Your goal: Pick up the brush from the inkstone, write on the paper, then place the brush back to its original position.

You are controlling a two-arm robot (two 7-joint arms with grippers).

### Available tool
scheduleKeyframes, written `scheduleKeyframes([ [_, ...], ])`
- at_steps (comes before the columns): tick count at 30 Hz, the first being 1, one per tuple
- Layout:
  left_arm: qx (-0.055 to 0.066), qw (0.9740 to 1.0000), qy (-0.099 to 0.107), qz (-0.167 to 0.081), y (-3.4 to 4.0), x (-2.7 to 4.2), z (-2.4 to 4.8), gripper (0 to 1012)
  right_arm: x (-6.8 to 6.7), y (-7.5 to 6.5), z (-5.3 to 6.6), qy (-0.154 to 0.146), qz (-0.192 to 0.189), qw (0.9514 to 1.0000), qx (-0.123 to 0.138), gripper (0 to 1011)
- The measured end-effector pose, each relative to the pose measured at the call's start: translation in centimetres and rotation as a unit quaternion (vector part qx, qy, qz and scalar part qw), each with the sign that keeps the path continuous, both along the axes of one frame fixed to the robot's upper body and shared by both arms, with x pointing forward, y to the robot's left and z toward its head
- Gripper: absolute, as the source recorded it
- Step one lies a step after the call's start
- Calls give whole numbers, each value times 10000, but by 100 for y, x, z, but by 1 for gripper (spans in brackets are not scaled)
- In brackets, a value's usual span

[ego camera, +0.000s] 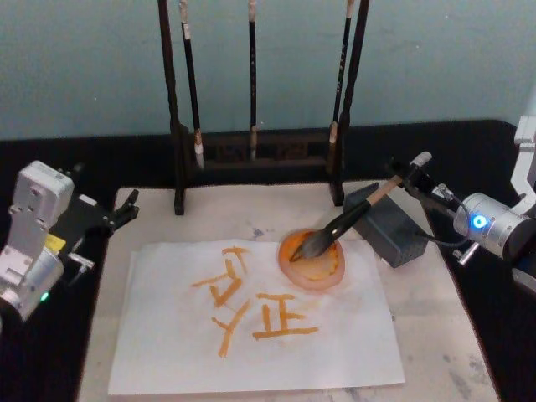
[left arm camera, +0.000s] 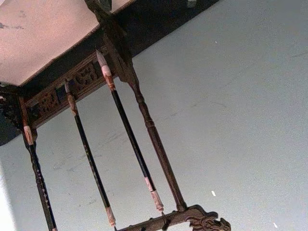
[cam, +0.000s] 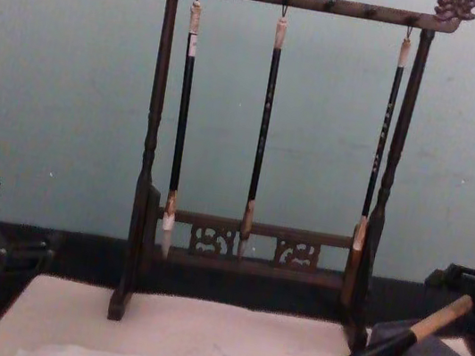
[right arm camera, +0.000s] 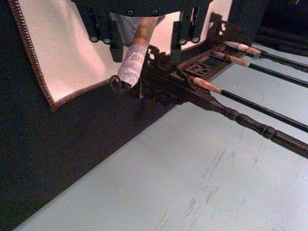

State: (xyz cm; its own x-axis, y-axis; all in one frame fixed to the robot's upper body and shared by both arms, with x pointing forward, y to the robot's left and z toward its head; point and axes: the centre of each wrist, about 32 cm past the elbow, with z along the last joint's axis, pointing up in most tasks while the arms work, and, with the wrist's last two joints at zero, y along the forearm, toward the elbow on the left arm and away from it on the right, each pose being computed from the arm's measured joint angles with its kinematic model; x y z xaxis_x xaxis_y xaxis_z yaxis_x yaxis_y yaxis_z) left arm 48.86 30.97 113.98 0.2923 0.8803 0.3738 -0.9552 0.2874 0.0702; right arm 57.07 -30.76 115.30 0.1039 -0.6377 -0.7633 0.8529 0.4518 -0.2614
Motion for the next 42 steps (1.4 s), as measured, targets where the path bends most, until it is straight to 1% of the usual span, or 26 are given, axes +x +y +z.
scheduleKeyframes([
  [2,0,10000,1,0,0,0,0,1010,0,0,0,0,0,10000,0,590],
  [4,0,10000,1,0,0,0,0,1010,0,-1,1,1,-1,10000,0,548],
  [5,0,10000,0,0,0,0,0,1010,0,-1,1,0,-1,10000,0,486],
  [6,0,10000,0,0,0,0,0,1010,0,-1,2,1,0,10000,1,486],
  [9,0,10000,1,0,0,0,0,1009,0,-2,2,1,-2,10000,0,363],
  [10,0,10000,0,0,0,0,0,1010,0,-1,2,1,-1,10000,0,343],
  [11,0,10000,0,0,0,0,0,1010,0,-2,2,1,-2,10000,0,282],
  [14,0,10000,0,0,0,0,0,1010,0,-2,2,1,-2,10000,1,212],
  [15,0,10000,0,0,0,0,0,1010,0,-2,2,1,-2,10000,1,212],
  [16,0,10000,1,0,0,0,0,1010,0,-1,2,0,-1,10000,2,180],
  [27,0,10000,0,0,0,0,0,1010,-1,-2,2,0,-2,10000,-2,179],
  [31,0,10000,0,0,0,0,0,1010,-14,4,11,-52,15,10000,6,179],
  [35,0,10000,0,0,0,0,0,1010,-33,20,43,-147,47,9999,52,178],
  [42,0,10000,1,0,0,0,0,1010,-84,89,176,-432,158,9989,115,176],
])
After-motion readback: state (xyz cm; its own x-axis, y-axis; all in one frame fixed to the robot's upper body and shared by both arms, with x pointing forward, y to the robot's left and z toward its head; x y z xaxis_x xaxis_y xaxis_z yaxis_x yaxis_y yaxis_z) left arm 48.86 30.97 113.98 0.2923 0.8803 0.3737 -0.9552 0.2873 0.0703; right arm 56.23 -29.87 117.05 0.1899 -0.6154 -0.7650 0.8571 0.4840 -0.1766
